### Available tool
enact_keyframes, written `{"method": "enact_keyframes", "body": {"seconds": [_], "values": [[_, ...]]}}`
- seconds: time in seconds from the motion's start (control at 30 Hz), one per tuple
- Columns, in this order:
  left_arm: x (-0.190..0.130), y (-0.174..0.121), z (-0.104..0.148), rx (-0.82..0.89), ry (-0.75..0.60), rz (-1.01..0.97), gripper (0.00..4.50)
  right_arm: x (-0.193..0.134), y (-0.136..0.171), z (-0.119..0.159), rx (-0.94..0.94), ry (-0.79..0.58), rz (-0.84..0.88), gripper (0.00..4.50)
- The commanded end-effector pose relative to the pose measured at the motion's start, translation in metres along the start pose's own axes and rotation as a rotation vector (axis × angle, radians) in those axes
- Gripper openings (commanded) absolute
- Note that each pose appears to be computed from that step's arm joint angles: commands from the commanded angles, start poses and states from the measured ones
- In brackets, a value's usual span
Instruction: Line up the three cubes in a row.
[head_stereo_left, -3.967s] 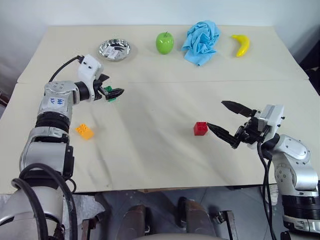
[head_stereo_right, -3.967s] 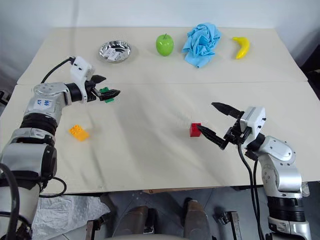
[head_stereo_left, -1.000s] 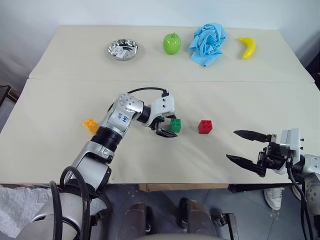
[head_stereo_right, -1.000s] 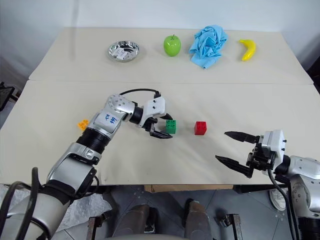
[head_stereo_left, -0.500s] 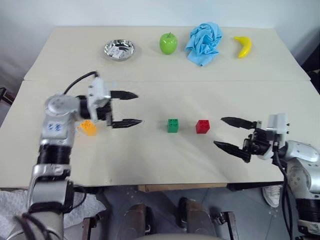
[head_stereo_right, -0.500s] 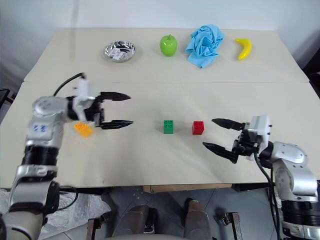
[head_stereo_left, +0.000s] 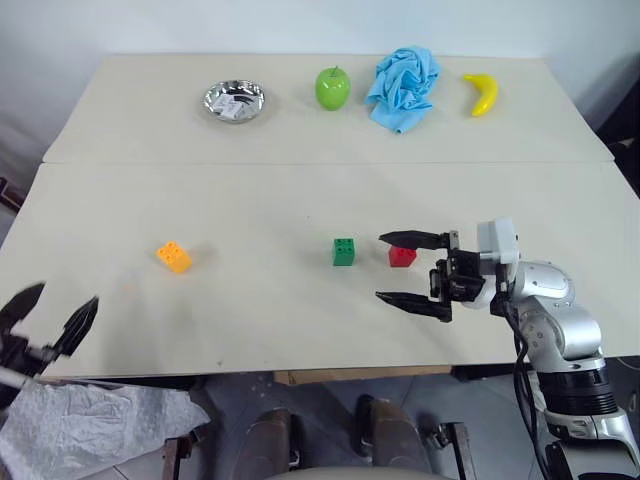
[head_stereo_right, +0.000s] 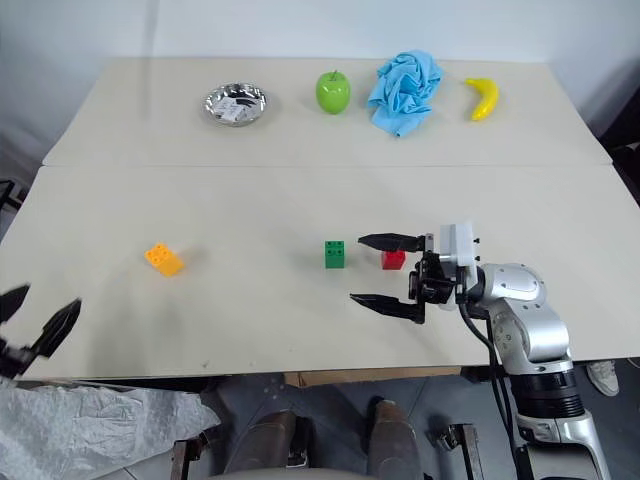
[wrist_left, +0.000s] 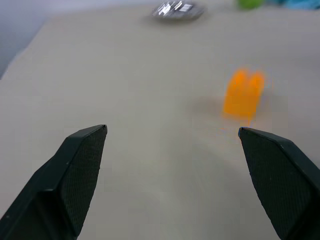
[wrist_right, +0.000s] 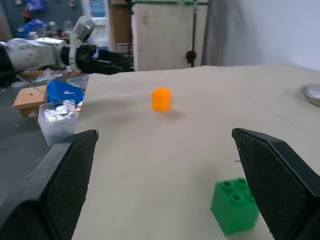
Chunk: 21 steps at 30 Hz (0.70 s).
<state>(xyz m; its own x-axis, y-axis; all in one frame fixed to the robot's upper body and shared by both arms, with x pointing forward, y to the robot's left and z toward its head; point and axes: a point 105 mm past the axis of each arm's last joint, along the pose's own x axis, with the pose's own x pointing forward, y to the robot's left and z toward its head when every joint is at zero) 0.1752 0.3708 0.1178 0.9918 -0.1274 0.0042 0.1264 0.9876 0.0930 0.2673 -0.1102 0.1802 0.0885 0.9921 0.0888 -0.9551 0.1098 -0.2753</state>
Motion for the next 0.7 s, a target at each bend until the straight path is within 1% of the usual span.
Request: {"method": "enact_keyframes", "body": {"seconds": [0.03,0.13,0.23,0.33,0.37,0.43,0.5,0.57,0.63,0.7], "values": [[-0.012,-0.003,-0.001,-0.023,-0.009,-0.001,4.48,0.004,0.003,0.010,-0.066,-0.013,0.035,4.50],[0.002,-0.018,0.001,-0.008,-0.019,-0.084,4.48,0.001,0.002,0.011,-0.064,-0.005,0.031,4.50],[0.015,-0.025,0.003,0.018,-0.029,-0.132,4.48,-0.001,0.002,0.010,-0.062,0.004,0.031,4.50],[0.066,-0.040,0.000,0.019,-0.024,-0.277,4.48,-0.004,0.002,0.007,-0.049,0.017,0.015,4.50],[0.075,-0.043,0.000,0.028,-0.013,-0.307,4.48,-0.004,0.002,0.006,-0.047,0.020,0.013,4.50],[0.085,-0.042,-0.005,0.024,0.013,-0.342,4.48,-0.004,0.002,0.006,-0.049,0.023,0.014,4.50],[0.097,-0.037,-0.006,0.040,0.012,-0.368,4.48,-0.003,0.002,0.006,-0.050,0.027,0.013,4.50],[0.120,-0.045,0.003,0.081,0.004,-0.426,4.48,-0.006,0.004,0.005,-0.049,0.039,0.010,4.50],[0.130,-0.050,0.007,0.101,0.006,-0.460,4.48,-0.007,0.005,0.004,-0.048,0.046,0.007,4.50],[0.139,-0.050,0.009,0.115,0.005,-0.463,4.48,-0.008,0.006,0.004,-0.048,0.048,-0.006,4.50]]}}
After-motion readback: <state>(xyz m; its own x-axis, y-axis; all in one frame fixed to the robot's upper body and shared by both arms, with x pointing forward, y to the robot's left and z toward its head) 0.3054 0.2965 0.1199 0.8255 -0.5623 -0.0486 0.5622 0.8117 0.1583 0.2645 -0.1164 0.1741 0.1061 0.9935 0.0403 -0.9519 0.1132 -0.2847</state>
